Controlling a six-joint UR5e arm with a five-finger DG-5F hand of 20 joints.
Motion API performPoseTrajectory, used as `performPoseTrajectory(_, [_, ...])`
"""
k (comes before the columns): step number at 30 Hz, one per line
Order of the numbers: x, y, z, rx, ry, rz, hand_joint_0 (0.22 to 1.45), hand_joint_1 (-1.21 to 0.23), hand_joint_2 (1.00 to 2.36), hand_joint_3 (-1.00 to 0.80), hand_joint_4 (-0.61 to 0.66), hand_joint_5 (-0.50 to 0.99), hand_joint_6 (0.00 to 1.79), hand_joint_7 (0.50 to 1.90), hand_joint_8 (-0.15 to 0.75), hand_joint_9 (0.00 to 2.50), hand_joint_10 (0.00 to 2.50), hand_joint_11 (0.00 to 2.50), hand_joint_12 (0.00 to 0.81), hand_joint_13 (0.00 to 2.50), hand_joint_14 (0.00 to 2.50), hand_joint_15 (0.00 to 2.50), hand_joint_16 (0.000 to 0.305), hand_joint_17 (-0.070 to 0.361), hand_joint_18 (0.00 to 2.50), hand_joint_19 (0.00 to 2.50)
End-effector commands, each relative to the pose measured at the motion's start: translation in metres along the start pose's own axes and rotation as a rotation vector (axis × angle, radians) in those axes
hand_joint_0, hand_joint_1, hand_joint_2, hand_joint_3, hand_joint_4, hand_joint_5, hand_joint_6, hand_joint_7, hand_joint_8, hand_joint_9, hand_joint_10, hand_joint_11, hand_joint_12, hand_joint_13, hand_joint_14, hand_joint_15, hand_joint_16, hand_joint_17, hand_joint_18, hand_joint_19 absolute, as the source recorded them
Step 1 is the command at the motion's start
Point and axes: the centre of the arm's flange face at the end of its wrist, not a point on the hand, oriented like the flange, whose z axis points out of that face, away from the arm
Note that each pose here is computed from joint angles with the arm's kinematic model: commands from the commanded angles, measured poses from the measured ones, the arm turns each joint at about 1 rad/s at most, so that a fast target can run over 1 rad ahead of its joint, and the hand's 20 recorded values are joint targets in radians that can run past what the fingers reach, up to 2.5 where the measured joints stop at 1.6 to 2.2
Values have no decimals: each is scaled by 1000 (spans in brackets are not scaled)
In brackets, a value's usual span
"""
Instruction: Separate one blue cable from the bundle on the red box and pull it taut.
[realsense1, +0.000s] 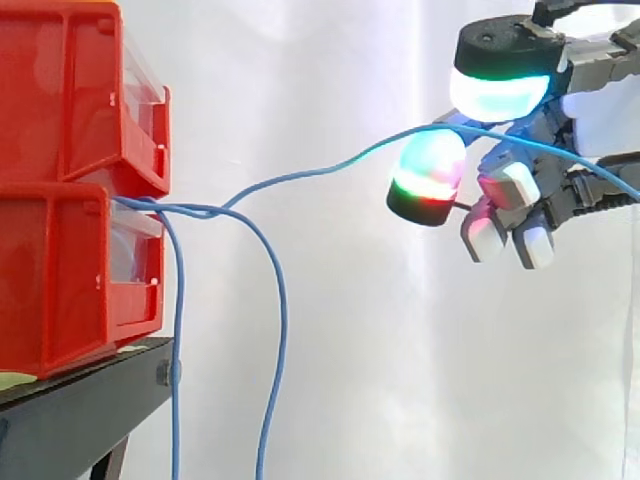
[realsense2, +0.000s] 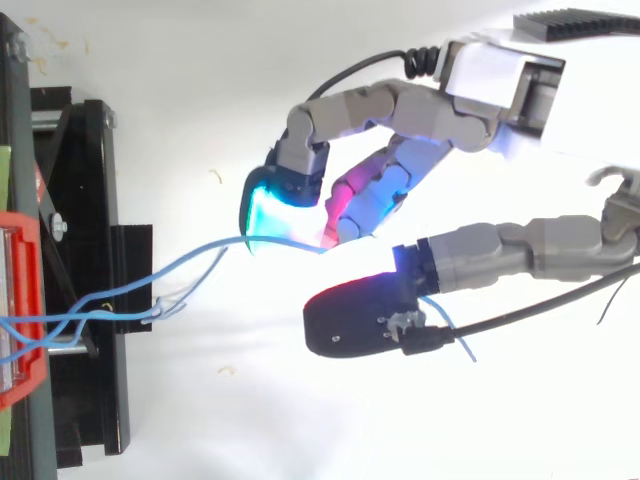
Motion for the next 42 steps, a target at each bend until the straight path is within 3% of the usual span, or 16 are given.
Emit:
performPoseTrajectory(1, [-1, 2, 1, -10, -18, -40, 624, -632, 1010, -370, 314, -92, 503, 1002, 323, 1047, 13, 738, 340, 826, 15, 445, 39, 87, 900, 586])
performPoseTrajectory(5, [-1, 3, 4, -28, -32, -74, 625, -637, 1009, -382, 323, -87, 504, 998, 322, 1046, 14, 725, 339, 829, 13, 439, 39, 87, 915, 589])
performPoseTrajectory(9, [-3, 2, 4, -19, -51, -129, 647, -701, 1009, -381, 298, -74, 503, 1079, 325, 1064, 17, 748, 338, 850, 14, 440, 38, 85, 923, 571])
performPoseTrajectory(11, [-4, 2, 4, -16, -60, -132, 652, -718, 1009, -377, 298, -69, 503, 1101, 328, 1077, 17, 755, 338, 858, 13, 438, 37, 84, 931, 569])
performPoseTrajectory(13, [-7, 2, 4, -5, -86, -96, 661, -733, 1010, -372, 304, -64, 504, 1138, 328, 1096, 16, 762, 332, 871, 13, 443, 37, 82, 942, 564])
performPoseTrajectory(15, [-6, 1, 4, -1, -96, -50, 648, -742, 1015, -282, 289, -53, 503, 1274, 335, 1130, 17, 812, 330, 883, 14, 454, 37, 82, 944, 560])
performPoseTrajectory(18, [-4, 2, 2, 2, -92, 15, 618, -743, 1019, -159, 275, -33, 501, 1407, 345, 1155, 17, 834, 348, 898, 13, 453, 39, 89, 971, 554])
performPoseTrajectory(20, [3, 3, -2, 22, -73, 75, 603, -731, 1015, -101, 272, -27, 528, 1398, 376, 1191, 15, 822, 375, 931, 12, 437, 45, 101, 1035, 519])
performPoseTrajectory(25, [14, 6, -6, 34, -73, 178, 598, -719, 1010, -63, 262, -26, 567, 1346, 379, 1168, 13, 795, 394, 939, 11, 420, 49, 110, 1075, 493])
performPoseTrajectory(30, [19, 10, -9, 47, -96, 188, 607, -716, 1008, -63, 252, -24, 570, 1349, 389, 1167, 12, 796, 398, 926, 10, 420, 50, 112, 1083, 473])
performPoseTrajectory(42, [25, 13, -15, 65, -83, 179, 600, -696, 1002, -42, 240, -17, 563, 1357, 373, 1115, 8, 719, 409, 850, 10, 395, 52, 117, 1043, 453])
